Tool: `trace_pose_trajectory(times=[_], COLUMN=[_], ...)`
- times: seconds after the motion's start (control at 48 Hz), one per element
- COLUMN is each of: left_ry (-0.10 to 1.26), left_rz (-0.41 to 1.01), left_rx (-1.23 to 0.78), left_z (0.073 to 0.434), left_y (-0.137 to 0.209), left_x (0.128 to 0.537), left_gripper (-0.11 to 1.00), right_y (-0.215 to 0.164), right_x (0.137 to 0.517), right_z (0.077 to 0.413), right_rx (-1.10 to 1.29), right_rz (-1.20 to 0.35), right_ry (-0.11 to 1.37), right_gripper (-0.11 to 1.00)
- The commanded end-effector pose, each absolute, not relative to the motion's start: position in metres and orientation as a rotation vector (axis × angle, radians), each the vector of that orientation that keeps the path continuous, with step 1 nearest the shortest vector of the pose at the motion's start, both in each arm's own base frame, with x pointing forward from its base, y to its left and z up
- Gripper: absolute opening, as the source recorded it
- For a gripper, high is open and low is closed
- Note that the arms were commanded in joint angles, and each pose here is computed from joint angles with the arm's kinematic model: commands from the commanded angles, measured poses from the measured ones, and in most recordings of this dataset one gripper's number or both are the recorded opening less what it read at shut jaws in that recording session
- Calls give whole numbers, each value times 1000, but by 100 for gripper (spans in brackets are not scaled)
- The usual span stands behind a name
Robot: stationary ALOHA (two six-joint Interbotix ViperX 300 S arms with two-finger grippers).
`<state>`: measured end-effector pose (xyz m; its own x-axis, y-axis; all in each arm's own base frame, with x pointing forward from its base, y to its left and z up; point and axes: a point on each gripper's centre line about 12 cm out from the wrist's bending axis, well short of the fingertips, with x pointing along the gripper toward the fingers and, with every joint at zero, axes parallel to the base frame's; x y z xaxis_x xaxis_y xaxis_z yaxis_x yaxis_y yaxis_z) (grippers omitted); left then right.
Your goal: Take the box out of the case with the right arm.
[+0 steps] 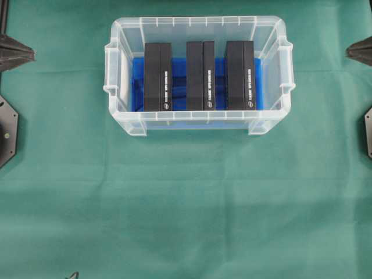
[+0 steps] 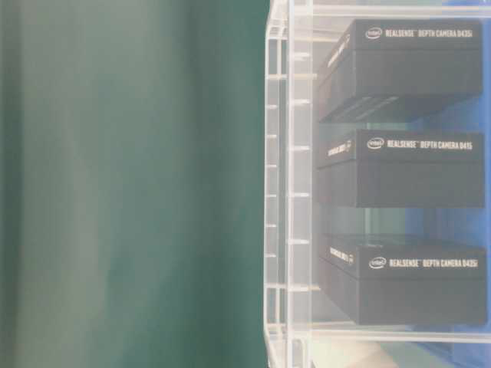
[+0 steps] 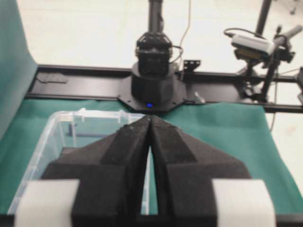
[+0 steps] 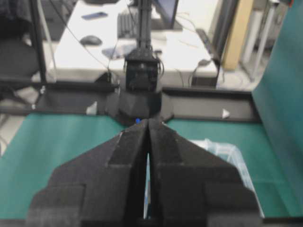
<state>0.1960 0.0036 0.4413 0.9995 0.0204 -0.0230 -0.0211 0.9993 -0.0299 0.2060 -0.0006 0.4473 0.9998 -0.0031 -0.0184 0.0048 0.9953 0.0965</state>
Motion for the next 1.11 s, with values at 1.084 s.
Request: trace_pose_trajectory(times=[1.084], left_ry=[1116], left_rz=[56], left_rx=[-155], left_z=[385], left_y=[-15], left_x=[156], left_gripper=[0], right_y=[-5], right_x=[186], right_z=[365], right_rx=[272], right_rz=[-265], right_ry=[1296], right_gripper=[0])
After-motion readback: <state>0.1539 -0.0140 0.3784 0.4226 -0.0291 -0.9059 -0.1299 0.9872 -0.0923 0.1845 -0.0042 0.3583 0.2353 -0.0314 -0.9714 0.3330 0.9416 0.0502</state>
